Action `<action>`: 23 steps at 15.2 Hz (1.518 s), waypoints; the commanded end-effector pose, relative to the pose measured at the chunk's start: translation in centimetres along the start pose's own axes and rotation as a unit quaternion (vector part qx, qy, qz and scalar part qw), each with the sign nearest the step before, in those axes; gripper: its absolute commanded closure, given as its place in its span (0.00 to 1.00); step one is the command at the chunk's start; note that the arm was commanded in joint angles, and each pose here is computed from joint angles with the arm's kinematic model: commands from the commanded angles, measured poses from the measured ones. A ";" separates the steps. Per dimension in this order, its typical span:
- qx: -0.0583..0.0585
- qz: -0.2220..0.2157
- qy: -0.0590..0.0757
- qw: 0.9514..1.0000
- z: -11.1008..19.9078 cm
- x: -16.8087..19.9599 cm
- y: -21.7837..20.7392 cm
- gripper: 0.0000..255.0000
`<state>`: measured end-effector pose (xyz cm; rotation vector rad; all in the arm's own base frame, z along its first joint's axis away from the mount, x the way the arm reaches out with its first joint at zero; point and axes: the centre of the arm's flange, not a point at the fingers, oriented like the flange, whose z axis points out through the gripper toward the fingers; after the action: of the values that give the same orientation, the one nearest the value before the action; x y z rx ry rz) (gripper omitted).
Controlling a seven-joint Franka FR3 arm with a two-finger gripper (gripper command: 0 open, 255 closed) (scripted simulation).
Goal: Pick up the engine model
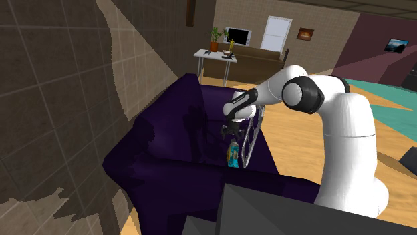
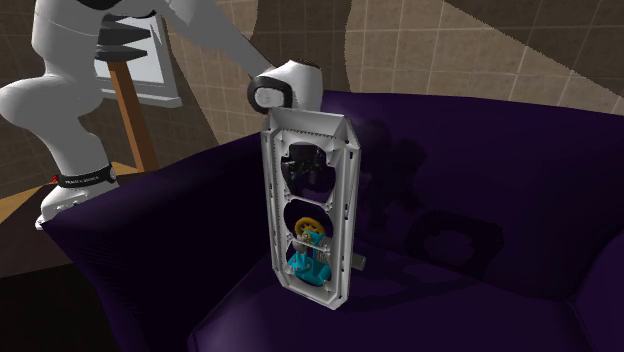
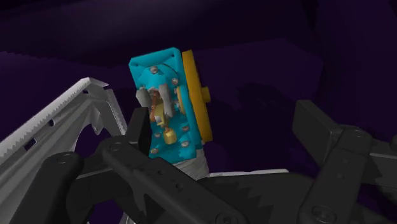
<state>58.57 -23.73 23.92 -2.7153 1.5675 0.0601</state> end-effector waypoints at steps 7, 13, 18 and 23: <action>0.005 0.108 -0.003 0.994 6.4 8.4 2.3 0.00; 0.006 0.140 -0.003 0.990 10.0 10.7 3.3 0.00; 0.006 0.140 -0.003 0.990 12.4 10.8 3.2 0.00; 0.006 0.140 -0.003 0.990 12.4 10.8 3.3 1.00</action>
<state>60.83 -34.46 11.30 -2.4632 1.9257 0.0577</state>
